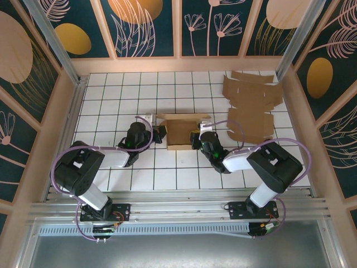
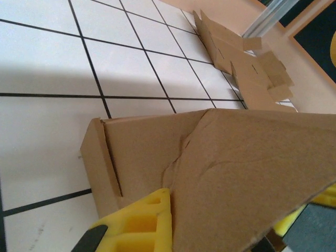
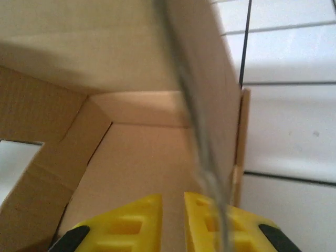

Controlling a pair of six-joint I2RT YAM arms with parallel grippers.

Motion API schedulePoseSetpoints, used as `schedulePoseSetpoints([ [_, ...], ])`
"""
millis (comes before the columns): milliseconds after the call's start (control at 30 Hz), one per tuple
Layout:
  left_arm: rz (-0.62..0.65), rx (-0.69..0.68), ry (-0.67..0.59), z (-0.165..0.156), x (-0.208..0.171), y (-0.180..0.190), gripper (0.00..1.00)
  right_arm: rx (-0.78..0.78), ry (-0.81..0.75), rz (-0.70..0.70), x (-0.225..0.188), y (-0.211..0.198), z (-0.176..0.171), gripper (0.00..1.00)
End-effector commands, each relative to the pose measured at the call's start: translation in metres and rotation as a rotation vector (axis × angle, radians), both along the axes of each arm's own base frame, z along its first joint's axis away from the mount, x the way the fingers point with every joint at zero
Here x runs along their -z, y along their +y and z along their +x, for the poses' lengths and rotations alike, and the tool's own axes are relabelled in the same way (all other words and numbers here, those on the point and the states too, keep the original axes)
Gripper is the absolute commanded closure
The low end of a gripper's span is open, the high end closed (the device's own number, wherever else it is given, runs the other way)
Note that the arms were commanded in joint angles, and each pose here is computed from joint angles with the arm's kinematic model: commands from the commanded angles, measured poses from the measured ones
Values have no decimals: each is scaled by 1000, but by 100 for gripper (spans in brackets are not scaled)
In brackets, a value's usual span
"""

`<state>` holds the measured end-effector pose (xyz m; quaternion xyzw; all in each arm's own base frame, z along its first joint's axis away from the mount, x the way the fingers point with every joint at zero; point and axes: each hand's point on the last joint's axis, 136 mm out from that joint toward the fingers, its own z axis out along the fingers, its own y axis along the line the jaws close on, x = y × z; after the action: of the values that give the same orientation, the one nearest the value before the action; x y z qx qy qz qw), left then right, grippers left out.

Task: Fold the paper box

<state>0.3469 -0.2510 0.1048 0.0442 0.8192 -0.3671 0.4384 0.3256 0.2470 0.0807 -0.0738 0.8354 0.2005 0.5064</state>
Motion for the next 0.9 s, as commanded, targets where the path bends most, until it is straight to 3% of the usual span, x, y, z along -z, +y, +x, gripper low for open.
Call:
schedulePoseSetpoints([
  [0, 138, 79, 307, -51, 83, 7, 100, -22, 1, 4, -11, -1, -10, 69],
  [200, 182, 58, 277, -42, 74, 9, 100, -37, -33, 63, -50, -17, -33, 44],
  [300, 184, 64, 267, -39, 69, 7, 100, -93, -51, 118, -83, -24, -56, 37],
  [400, 182, 65, 257, -38, 64, 6, 100, -246, -135, 236, -146, -21, -92, 32],
  [500, 178, 67, 250, -36, 62, 4, 100, -271, -277, 313, -215, -35, -107, 19],
  [567, 181, 69, 253, -36, 63, 3, 100, -263, -279, 272, -242, -38, -95, 14],
  [633, 178, 71, 257, -37, 65, 3, 99, -278, -147, 214, -242, -33, -65, 14],
  [867, 127, 98, 236, -38, 51, -5, 87, -296, 237, 103, -209, -10, 28, 21],
])
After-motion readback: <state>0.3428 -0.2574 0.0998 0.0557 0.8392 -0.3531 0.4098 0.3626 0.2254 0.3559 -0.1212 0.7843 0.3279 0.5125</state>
